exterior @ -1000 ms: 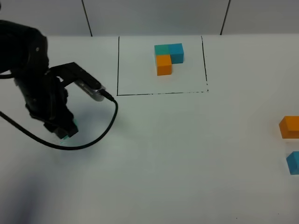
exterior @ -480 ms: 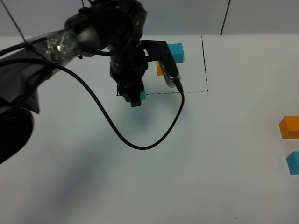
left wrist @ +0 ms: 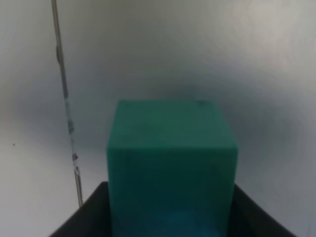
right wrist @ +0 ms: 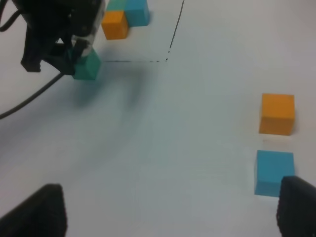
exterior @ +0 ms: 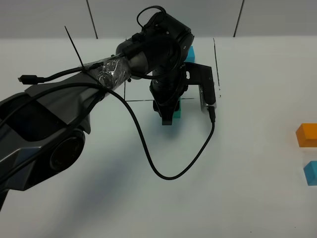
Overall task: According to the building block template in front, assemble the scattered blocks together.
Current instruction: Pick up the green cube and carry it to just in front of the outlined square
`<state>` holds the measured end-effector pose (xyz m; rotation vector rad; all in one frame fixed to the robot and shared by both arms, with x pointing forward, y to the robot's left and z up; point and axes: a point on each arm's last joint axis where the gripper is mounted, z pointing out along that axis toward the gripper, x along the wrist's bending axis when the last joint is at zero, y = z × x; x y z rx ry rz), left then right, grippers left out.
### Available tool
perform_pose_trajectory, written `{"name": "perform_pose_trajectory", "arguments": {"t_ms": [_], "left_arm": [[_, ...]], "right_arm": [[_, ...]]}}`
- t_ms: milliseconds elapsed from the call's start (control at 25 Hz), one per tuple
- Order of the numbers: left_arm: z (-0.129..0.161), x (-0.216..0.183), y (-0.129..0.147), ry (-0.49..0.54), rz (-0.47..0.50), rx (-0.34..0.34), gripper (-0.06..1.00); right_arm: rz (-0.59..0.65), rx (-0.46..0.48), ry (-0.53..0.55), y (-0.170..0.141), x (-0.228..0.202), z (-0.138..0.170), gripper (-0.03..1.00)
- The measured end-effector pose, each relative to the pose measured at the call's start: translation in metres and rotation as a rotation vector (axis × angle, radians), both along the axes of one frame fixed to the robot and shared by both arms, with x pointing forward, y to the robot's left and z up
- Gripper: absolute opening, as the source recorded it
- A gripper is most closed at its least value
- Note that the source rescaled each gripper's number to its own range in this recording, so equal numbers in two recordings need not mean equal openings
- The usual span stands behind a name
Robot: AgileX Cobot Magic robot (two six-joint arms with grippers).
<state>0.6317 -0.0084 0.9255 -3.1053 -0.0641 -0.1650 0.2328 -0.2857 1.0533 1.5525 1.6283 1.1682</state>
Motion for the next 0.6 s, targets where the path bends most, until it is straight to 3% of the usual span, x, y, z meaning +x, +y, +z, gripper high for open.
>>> {"name": "perform_pose_trajectory", "arguments": {"t_ms": [320, 600], "left_arm": [[-0.022, 0.001, -0.001, 0.035, -0.006, 0.027, 0.0], [-0.023, 0.001, -0.001, 0.034, -0.006, 0.026, 0.0]], "right_arm": [[0.0, 0.0, 0.0, 0.0, 0.0, 0.0, 0.73], [0.0, 0.001, 0.0, 0.0, 0.0, 0.0, 0.73]]}}
